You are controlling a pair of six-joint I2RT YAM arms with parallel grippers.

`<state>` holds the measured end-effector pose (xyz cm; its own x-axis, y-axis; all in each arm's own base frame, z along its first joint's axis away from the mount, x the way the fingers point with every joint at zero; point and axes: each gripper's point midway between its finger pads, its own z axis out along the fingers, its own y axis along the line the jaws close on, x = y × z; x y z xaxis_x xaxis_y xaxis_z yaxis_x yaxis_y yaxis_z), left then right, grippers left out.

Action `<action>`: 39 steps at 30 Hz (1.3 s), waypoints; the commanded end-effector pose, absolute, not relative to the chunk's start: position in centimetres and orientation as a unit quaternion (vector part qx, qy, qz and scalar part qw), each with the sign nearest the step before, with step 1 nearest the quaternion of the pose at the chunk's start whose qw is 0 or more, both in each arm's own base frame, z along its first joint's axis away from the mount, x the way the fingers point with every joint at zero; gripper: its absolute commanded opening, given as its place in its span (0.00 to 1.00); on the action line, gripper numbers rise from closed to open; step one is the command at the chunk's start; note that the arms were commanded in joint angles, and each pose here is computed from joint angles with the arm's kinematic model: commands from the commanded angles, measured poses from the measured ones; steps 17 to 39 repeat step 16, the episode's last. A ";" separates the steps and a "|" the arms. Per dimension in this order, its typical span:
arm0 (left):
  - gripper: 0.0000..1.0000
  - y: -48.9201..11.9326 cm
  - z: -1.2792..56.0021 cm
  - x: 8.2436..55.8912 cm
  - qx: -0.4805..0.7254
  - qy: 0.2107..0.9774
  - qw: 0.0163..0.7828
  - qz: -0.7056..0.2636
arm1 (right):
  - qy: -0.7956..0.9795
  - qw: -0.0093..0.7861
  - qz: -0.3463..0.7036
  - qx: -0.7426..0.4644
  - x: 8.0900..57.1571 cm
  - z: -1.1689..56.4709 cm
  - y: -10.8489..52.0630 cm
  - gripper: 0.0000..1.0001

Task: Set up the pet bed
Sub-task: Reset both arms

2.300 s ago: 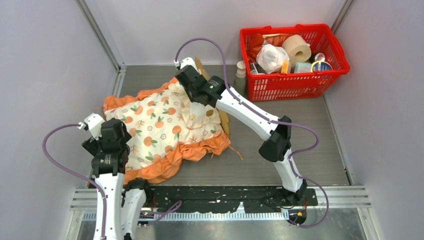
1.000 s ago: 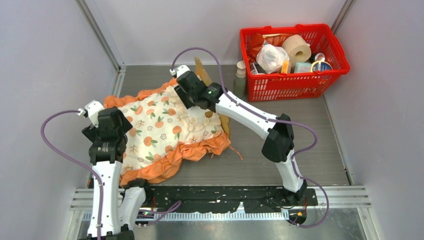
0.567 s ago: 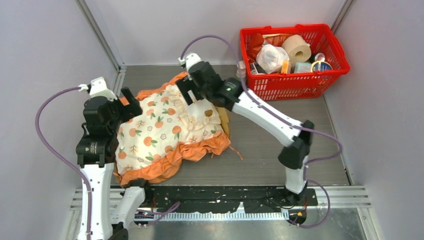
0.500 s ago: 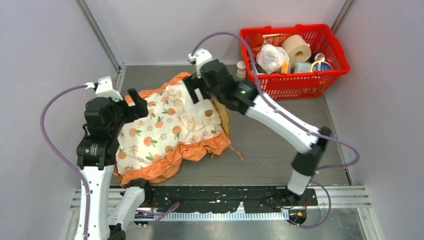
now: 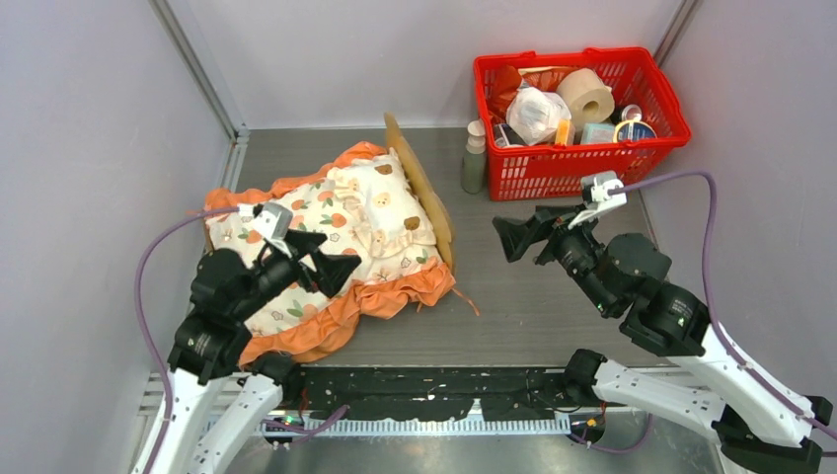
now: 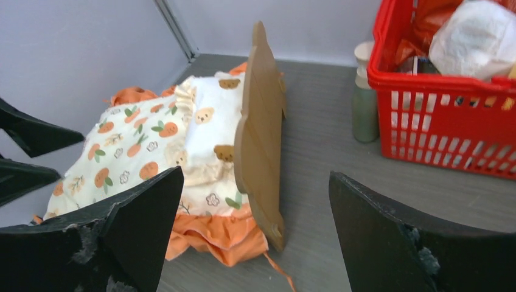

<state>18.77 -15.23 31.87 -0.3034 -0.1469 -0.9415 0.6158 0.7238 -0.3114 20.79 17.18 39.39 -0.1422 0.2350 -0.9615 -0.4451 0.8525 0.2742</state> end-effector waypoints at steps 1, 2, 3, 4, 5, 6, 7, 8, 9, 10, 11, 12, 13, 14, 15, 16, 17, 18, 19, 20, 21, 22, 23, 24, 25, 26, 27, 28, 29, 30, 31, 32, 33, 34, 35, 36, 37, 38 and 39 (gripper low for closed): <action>0.99 -14.9 35.7 17.3 0.179 0.657 0.644 -0.348 | 0.737 0.624 0.258 -0.031 20.3 35.7 15.7 0.95; 0.99 -14.7 35.5 17.3 0.175 0.657 0.648 -0.343 | 0.737 0.624 0.259 -0.027 20.2 35.5 15.5 0.95; 0.99 -14.4 35.2 17.2 0.172 0.658 0.650 -0.338 | 0.736 0.624 0.263 -0.020 20.0 35.2 15.2 0.96; 0.99 -14.2 35.0 17.2 0.172 0.660 0.652 -0.332 | 0.735 0.625 0.264 -0.017 19.9 35.1 15.0 0.96; 0.99 -14.0 34.8 17.2 0.169 0.662 0.653 -0.327 | 0.733 0.626 0.266 -0.010 19.8 35.0 14.8 0.95; 0.99 -13.8 34.8 17.2 0.166 0.663 0.655 -0.323 | 0.731 0.627 0.269 -0.007 19.8 35.1 14.7 0.95; 0.99 -13.7 34.7 17.2 0.166 0.665 0.654 -0.321 | 0.729 0.629 0.269 -0.004 19.7 35.2 14.5 0.95; 0.99 -13.7 34.6 17.1 0.164 0.667 0.652 -0.320 | 0.727 0.632 0.268 0.001 19.7 35.3 14.3 0.95; 0.99 -13.7 34.7 17.1 0.164 0.668 0.651 -0.320 | 0.725 0.634 0.268 0.003 19.7 35.4 14.1 0.95; 0.99 -13.7 34.8 17.1 0.162 0.668 0.651 -0.321 | 0.724 0.637 0.265 0.008 19.8 35.5 13.8 0.95; 0.99 -13.7 34.9 17.0 0.163 0.668 0.650 -0.324 | 0.723 0.638 0.264 0.010 19.7 35.6 13.7 0.95; 0.99 -13.8 35.0 17.0 0.163 0.667 0.650 -0.325 | 0.722 0.639 0.263 0.012 19.8 35.7 13.6 0.95; 0.99 -13.8 35.1 16.9 0.164 0.668 0.648 -0.327 | 0.721 0.640 0.264 0.012 19.8 35.7 13.6 0.96; 0.99 -13.8 35.1 16.9 0.163 0.669 0.647 -0.327 | 0.720 0.640 0.266 0.011 19.7 35.8 13.7 0.96; 0.99 -13.8 35.2 16.8 0.164 0.669 0.647 -0.327 | 0.721 0.640 0.267 0.009 19.7 35.8 13.7 0.96; 0.99 -13.7 35.2 16.8 0.162 0.670 0.647 -0.325 | 0.720 0.640 0.268 0.010 19.7 35.8 13.8 0.95; 0.99 -13.7 35.2 16.8 0.162 0.670 0.647 -0.325 | 0.720 0.640 0.268 0.010 19.7 35.8 13.8 0.95; 0.99 -13.7 35.2 16.8 0.162 0.670 0.647 -0.325 | 0.720 0.640 0.268 0.010 19.7 35.8 13.8 0.95; 0.99 -13.7 35.2 16.8 0.162 0.670 0.647 -0.325 | 0.720 0.640 0.268 0.010 19.7 35.8 13.8 0.95; 0.99 -13.7 35.2 16.8 0.162 0.670 0.647 -0.325 | 0.720 0.640 0.268 0.010 19.7 35.8 13.8 0.95; 0.99 -13.7 35.2 16.8 0.162 0.670 0.647 -0.325 | 0.720 0.640 0.268 0.010 19.7 35.8 13.8 0.95; 0.99 -13.7 35.2 16.8 0.162 0.670 0.647 -0.325 | 0.720 0.640 0.268 0.010 19.7 35.8 13.8 0.95; 0.99 -13.7 35.2 16.8 0.162 0.670 0.647 -0.325 | 0.720 0.640 0.268 0.010 19.7 35.8 13.8 0.95; 0.99 -13.7 35.2 16.8 0.162 0.670 0.647 -0.325 | 0.720 0.640 0.268 0.010 19.7 35.8 13.8 0.95; 0.99 -13.7 35.2 16.8 0.162 0.670 0.647 -0.325 | 0.720 0.640 0.268 0.010 19.7 35.8 13.8 0.95; 0.99 -13.7 35.2 16.8 0.162 0.670 0.647 -0.325 | 0.720 0.640 0.268 0.010 19.7 35.8 13.8 0.95; 0.99 -13.7 35.2 16.8 0.162 0.670 0.647 -0.325 | 0.720 0.640 0.268 0.010 19.7 35.8 13.8 0.95; 0.99 -13.7 35.2 16.8 0.162 0.670 0.647 -0.325 | 0.720 0.640 0.268 0.010 19.7 35.8 13.8 0.95; 0.99 -13.7 35.2 16.8 0.162 0.670 0.647 -0.325 | 0.720 0.640 0.268 0.010 19.7 35.8 13.8 0.95; 0.99 -13.7 35.2 16.8 0.162 0.670 0.647 -0.325 | 0.720 0.640 0.268 0.010 19.7 35.8 13.8 0.95; 0.99 -13.7 35.2 16.8 0.162 0.670 0.647 -0.325 | 0.720 0.640 0.268 0.010 19.7 35.8 13.8 0.95; 0.99 -13.7 35.2 16.8 0.162 0.670 0.647 -0.325 | 0.720 0.640 0.268 0.010 19.7 35.8 13.8 0.95; 0.99 -13.7 35.2 16.8 0.162 0.670 0.647 -0.325 | 0.720 0.640 0.268 0.010 19.7 35.8 13.8 0.95; 0.99 -13.7 35.2 16.8 0.162 0.670 0.647 -0.325 | 0.720 0.640 0.268 0.010 19.7 35.8 13.8 0.95; 0.99 -13.7 35.2 16.8 0.162 0.670 0.647 -0.325 | 0.720 0.640 0.268 0.010 19.7 35.8 13.8 0.95; 0.99 -13.7 35.2 16.8 0.162 0.670 0.647 -0.325 | 0.720 0.640 0.268 0.010 19.7 35.8 13.8 0.95; 0.99 -13.7 35.2 16.8 0.162 0.670 0.647 -0.325 | 0.720 0.640 0.268 0.010 19.7 35.8 13.8 0.95; 0.99 -13.7 35.2 16.8 0.162 0.670 0.647 -0.325 | 0.720 0.640 0.268 0.010 19.7 35.8 13.8 0.95; 0.99 -13.7 35.2 16.8 0.162 0.670 0.647 -0.325 | 0.720 0.640 0.268 0.010 19.7 35.8 13.8 0.95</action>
